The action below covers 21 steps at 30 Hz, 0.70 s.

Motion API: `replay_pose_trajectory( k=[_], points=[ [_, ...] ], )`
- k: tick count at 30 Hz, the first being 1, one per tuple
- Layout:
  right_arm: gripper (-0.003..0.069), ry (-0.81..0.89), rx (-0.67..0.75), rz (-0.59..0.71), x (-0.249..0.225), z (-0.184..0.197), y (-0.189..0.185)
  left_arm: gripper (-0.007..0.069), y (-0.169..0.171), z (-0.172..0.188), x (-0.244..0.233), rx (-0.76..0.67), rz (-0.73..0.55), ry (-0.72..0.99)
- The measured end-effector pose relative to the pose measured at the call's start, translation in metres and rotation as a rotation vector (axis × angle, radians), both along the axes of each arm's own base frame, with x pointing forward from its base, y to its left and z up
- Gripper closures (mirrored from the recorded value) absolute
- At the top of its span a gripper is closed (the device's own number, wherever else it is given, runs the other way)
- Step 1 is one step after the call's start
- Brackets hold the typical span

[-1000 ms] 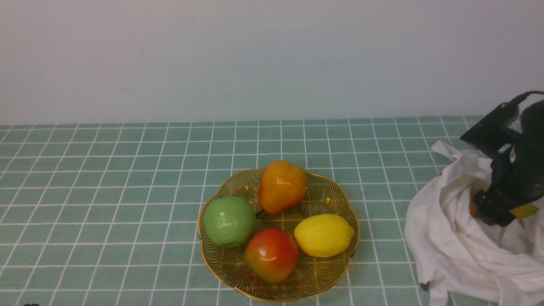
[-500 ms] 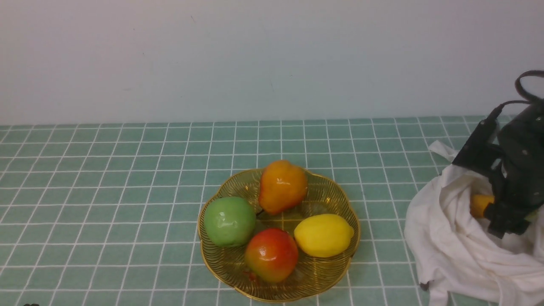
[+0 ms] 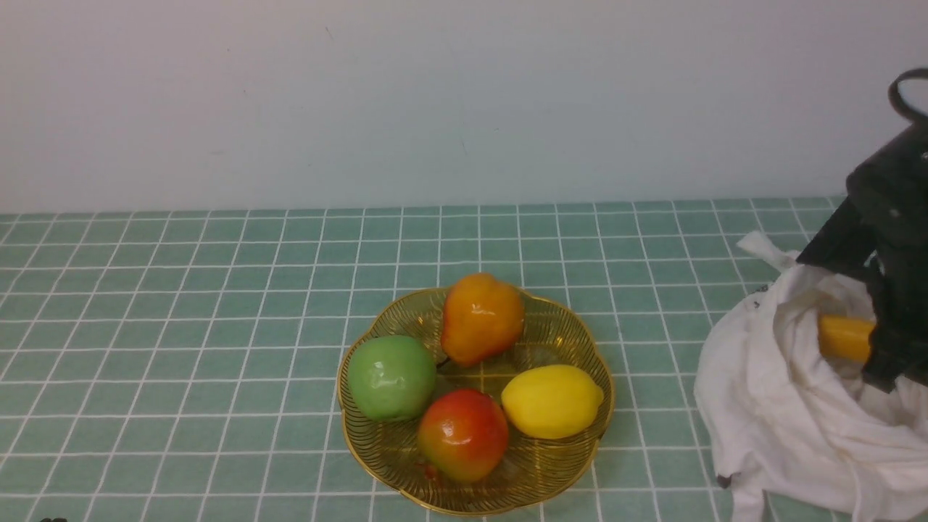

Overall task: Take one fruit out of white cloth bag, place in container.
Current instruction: 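Reach into the bag and grasp the banana with the right gripper, then take the banana out of the bag and place it in the fruit dish with the right gripper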

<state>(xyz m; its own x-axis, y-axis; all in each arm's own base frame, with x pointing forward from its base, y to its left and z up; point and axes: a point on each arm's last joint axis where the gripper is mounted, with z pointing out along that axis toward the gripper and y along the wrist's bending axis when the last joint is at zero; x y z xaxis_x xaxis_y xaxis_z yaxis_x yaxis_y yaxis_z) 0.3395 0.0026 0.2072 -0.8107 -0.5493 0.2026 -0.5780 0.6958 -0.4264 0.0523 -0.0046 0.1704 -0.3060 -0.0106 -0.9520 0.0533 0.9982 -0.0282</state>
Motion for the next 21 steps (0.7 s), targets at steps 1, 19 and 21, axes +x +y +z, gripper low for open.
replay_pose_trajectory(
  k=[1,19,21],
  points=[
    [0.0383,-0.023,0.009,-0.022,0.000,0.005,0.001,0.0633,0.000,0.000,0.000,0.000,0.000,0.000],
    [0.0383,-0.109,0.068,-0.285,-0.024,0.013,-0.015,0.0633,0.000,0.000,0.000,0.000,0.000,0.000],
    [0.0383,-0.108,0.062,-0.337,-0.027,0.010,-0.025,0.0633,0.000,0.000,0.000,0.000,0.000,0.000]
  ],
)
